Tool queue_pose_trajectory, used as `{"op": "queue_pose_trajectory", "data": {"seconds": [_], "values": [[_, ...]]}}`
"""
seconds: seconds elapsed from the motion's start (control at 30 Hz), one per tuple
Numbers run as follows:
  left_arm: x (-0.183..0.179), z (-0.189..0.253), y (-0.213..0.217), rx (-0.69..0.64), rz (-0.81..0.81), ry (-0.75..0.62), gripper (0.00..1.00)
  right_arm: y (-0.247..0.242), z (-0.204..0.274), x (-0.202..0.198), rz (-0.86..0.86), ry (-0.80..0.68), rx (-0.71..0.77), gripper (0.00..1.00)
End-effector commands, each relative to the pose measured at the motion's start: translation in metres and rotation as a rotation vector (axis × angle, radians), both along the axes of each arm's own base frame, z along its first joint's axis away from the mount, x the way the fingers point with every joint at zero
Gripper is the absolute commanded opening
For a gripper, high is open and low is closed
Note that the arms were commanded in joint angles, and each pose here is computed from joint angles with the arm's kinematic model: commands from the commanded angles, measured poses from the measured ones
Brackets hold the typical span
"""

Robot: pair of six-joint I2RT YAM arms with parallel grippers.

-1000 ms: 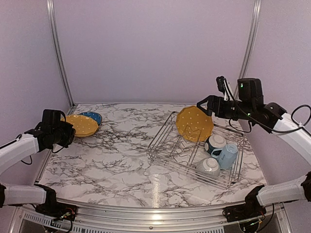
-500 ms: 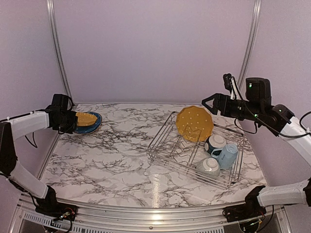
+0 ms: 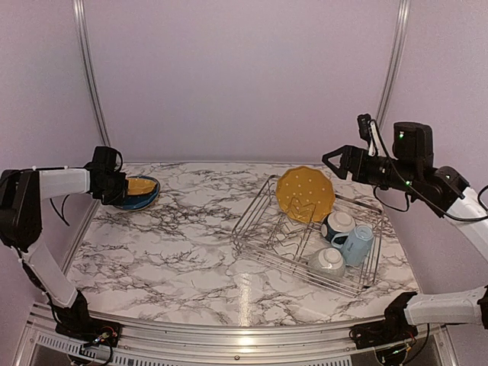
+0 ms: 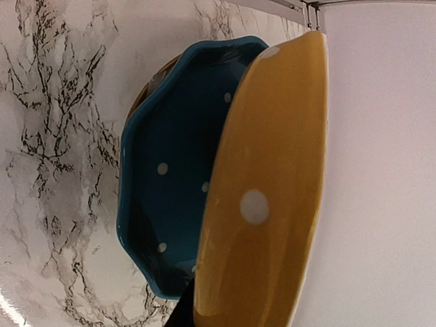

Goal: Unload the mixed dishes from the dish rack
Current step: Place the plate on the plate.

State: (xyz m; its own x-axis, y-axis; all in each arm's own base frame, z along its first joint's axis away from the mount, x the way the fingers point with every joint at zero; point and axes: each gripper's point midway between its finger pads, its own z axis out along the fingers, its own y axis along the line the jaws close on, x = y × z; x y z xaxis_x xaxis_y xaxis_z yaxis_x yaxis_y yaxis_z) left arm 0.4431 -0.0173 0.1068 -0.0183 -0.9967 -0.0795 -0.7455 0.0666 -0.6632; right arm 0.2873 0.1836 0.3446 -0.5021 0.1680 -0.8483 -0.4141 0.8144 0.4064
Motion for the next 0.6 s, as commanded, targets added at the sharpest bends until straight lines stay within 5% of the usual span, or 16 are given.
{"op": "queue_pose_trajectory", "data": {"seconds": [0.0, 0.57], "values": [[0.023, 0.014, 0.003, -0.002, 0.022, -0.08, 0.0, -0.005, -0.003, -0.001, -0.016, 0.001, -0.016, 0.85], [-0.003, -0.002, 0.004, 0.034, -0.018, -0.037, 0.52, -0.002, -0.006, 0.005, -0.012, 0.0, -0.023, 0.86]]}}
